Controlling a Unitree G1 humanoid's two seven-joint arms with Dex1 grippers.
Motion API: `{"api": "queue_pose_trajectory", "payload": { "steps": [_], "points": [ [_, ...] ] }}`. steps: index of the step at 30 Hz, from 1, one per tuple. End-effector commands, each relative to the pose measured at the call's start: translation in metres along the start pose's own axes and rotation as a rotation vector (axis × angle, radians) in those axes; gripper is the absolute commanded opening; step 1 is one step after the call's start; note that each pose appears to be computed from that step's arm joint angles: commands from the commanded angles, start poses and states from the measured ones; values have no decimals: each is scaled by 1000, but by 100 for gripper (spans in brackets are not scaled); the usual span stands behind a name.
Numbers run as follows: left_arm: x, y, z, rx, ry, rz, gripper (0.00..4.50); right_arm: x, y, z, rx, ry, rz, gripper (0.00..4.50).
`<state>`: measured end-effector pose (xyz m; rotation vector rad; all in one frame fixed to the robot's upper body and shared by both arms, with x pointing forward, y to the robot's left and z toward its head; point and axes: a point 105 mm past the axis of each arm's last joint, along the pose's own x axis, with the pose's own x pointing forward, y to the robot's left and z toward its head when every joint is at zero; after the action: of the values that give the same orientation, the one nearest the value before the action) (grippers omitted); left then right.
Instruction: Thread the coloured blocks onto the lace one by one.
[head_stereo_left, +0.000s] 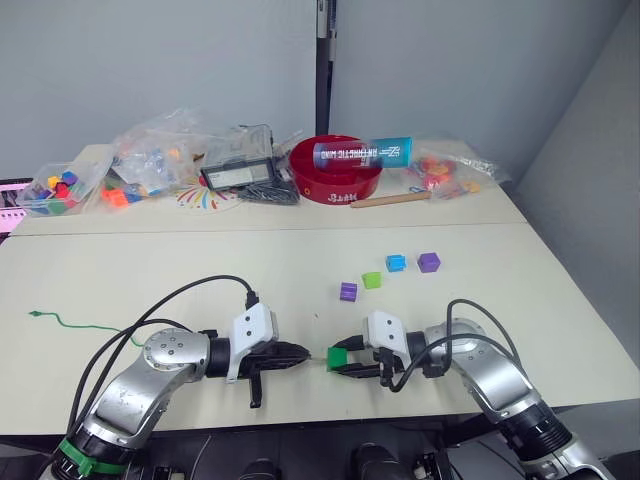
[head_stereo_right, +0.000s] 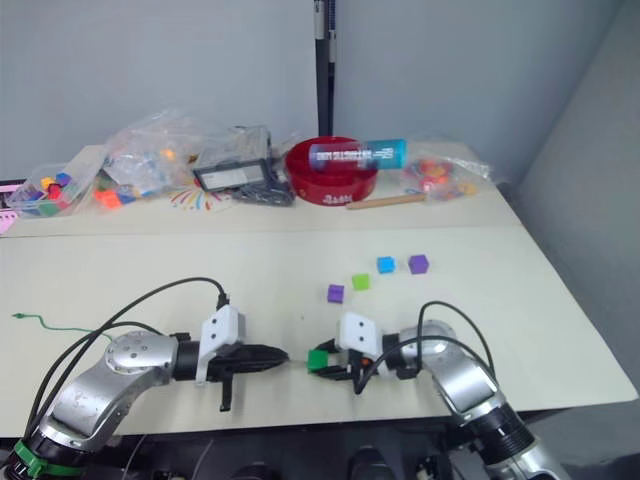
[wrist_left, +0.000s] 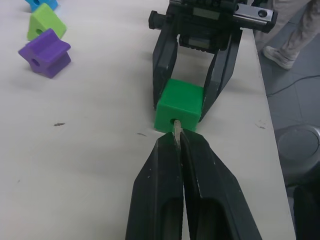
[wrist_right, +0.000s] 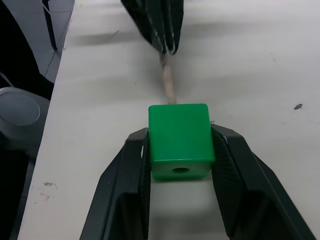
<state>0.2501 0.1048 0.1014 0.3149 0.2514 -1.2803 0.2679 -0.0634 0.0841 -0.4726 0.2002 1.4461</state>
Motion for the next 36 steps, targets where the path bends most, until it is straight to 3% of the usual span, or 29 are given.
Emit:
{"api": "queue_pose_trajectory", "payload": {
  "steps": [1,7,16,21,29,36],
  "points": [
    [7,-3,-4,8,-10,-30,0,3,-2,-9,40,35,-38,116],
    [21,-1,-9,16,-12,-54,0,2,-3,-8,40,35,-46,116],
    [41,3,27,81,-92,-99,0,3,-2,-9,25,47,-46,116],
    [36,-2,17,28,-27,-130,0,5,-4,-8,19,45,-59,116],
    [11,4,8,37,51,-105,240,6,-3,-10,24,46,-62,116],
    [-12,17,5,52,62,-35,240,6,-3,-11,27,44,-65,116]
  ]
}}
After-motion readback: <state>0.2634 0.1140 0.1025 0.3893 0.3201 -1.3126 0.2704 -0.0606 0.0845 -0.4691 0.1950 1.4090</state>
